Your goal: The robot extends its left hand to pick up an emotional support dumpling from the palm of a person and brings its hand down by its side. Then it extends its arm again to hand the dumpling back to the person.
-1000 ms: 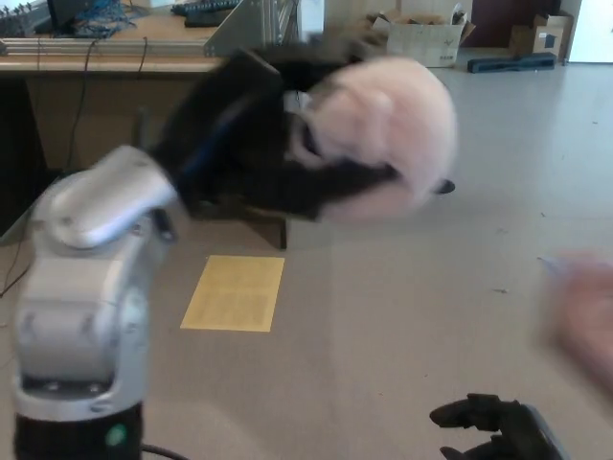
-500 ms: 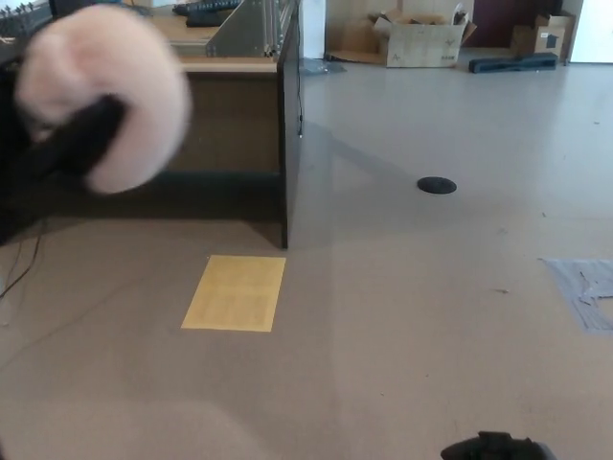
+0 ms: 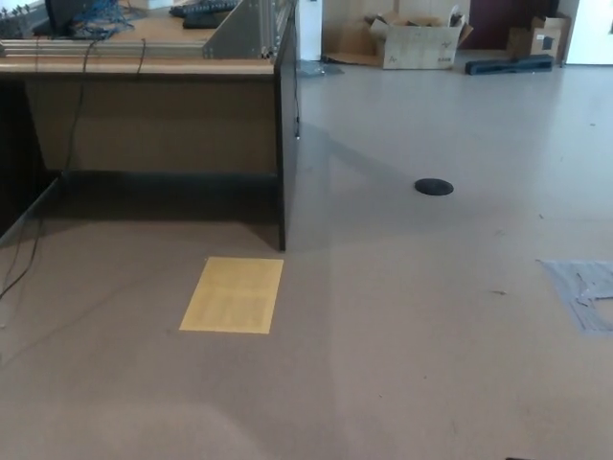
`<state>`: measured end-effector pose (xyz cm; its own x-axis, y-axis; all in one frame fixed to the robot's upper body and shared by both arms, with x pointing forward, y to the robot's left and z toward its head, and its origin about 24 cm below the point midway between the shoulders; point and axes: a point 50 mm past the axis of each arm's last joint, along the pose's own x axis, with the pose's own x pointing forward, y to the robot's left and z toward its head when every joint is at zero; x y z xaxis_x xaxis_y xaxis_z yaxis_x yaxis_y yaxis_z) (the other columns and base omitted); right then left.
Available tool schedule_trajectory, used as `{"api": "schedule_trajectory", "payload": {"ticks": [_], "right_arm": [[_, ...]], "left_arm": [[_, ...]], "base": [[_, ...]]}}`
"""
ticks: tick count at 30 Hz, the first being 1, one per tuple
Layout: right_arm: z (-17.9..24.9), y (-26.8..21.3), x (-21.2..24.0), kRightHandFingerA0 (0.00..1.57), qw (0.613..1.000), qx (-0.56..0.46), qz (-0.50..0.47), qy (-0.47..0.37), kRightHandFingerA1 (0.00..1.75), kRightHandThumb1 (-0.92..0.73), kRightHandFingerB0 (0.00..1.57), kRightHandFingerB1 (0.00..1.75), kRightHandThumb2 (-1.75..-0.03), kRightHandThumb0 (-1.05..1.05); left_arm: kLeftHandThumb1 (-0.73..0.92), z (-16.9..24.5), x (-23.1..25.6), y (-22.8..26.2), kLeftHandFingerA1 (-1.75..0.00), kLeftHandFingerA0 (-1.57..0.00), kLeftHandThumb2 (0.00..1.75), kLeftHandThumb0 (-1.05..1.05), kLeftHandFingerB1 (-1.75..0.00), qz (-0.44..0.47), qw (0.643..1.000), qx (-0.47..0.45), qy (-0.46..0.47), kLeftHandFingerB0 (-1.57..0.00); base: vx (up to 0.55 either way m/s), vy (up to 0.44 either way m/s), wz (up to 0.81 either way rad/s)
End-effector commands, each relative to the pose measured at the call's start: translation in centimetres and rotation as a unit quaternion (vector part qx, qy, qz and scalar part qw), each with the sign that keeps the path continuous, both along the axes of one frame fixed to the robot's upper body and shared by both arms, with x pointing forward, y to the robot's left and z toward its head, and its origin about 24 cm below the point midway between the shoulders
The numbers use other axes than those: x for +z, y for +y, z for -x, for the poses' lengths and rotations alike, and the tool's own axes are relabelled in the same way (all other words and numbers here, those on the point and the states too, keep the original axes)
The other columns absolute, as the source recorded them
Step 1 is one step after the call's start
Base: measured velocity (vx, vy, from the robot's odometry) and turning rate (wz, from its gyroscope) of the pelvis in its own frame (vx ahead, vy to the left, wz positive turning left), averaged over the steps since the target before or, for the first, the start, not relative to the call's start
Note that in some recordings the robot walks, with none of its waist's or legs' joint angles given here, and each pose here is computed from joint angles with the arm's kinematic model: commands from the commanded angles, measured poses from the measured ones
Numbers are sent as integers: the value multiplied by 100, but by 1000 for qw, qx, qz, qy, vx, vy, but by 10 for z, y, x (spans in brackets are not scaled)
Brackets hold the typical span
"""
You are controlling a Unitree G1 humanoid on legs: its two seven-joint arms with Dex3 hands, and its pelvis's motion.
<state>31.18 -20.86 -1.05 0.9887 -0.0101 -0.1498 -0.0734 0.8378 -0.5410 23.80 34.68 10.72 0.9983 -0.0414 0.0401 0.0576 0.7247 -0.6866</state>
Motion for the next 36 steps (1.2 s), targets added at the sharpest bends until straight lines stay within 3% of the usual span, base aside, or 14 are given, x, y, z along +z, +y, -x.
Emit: {"api": "schedule_trajectory", "payload": {"ticks": [1,3,5,6,10,11,13,18,19,23,27,33,36], "right_arm": [[7,-8,-2,82,1000,-16,-4,-11,52,-62,62,44,-59,-29],[9,-8,-3,83,1000,-15,-3,-12,54,-62,62,44,-59,-30],[10,-8,-4,83,1000,-14,-1,-13,54,-62,62,44,-59,-30],[12,-8,-6,83,1000,-14,-2,-10,52,-63,62,44,-59,-30],[23,-10,-14,84,1000,-14,-6,-4,54,-62,62,45,-58,-28],[24,-9,-15,85,1000,-15,-6,-1,54,-61,63,46,-58,-28],[25,-9,-17,85,1000,-16,-7,3,54,-61,63,46,-58,-28],[32,-8,-25,84,1000,-16,-5,18,54,-61,64,46,-59,-29],[32,-8,-25,84,1000,-13,-5,18,55,-62,64,46,-59,-29],[31,-7,-25,85,1000,-12,-2,20,56,-61,65,46,-59,-30],[29,-6,-23,84,1000,-13,-4,18,54,-60,64,46,-58,-29],[29,-5,-23,83,1000,-12,-9,16,54,-60,67,48,-58,-28],[30,-4,-24,82,1000,-11,-7,20,53,-60,67,47,-58,-29]], "left_arm": [[87,17,-35,21,-117,-65,65,-3,-96,-36,997,33,54,-72],[85,20,-44,24,-115,-66,64,-2,-85,-49,996,34,68,-77],[85,21,-48,25,-115,-66,64,-2,-85,-56,995,38,73,-77],[86,23,-53,25,-127,-64,65,5,-92,-69,993,40,85,-75],[88,34,-75,26,-125,-60,66,6,-95,-101,988,29,117,-72],[88,35,-78,27,-135,-59,66,4,-94,-104,986,32,124,-71],[88,36,-83,28,-135,-59,66,4,-94,-109,984,35,136,-71],[92,39,-88,28,-112,-67,65,7,-103,-122,981,30,150,-71],[89,39,-89,28,-124,-62,66,6,-104,-130,979,33,156,-69],[89,40,-90,29,-135,-57,66,4,-107,-134,977,39,161,-66],[89,38,-90,30,-129,-59,66,5,-103,-135,977,46,159,-69],[87,37,-87,33,-136,-54,64,3,-104,-129,980,46,147,-65],[88,36,-81,36,-139,-59,65,5,-101,-127,981,50,140,-68]], "base": [[0,0,0],[0,0,0],[0,0,0],[0,0,0],[0,0,0],[0,0,0],[0,0,0],[0,0,0],[0,0,0],[0,0,0],[0,0,0],[0,0,0],[0,0,0]]}}
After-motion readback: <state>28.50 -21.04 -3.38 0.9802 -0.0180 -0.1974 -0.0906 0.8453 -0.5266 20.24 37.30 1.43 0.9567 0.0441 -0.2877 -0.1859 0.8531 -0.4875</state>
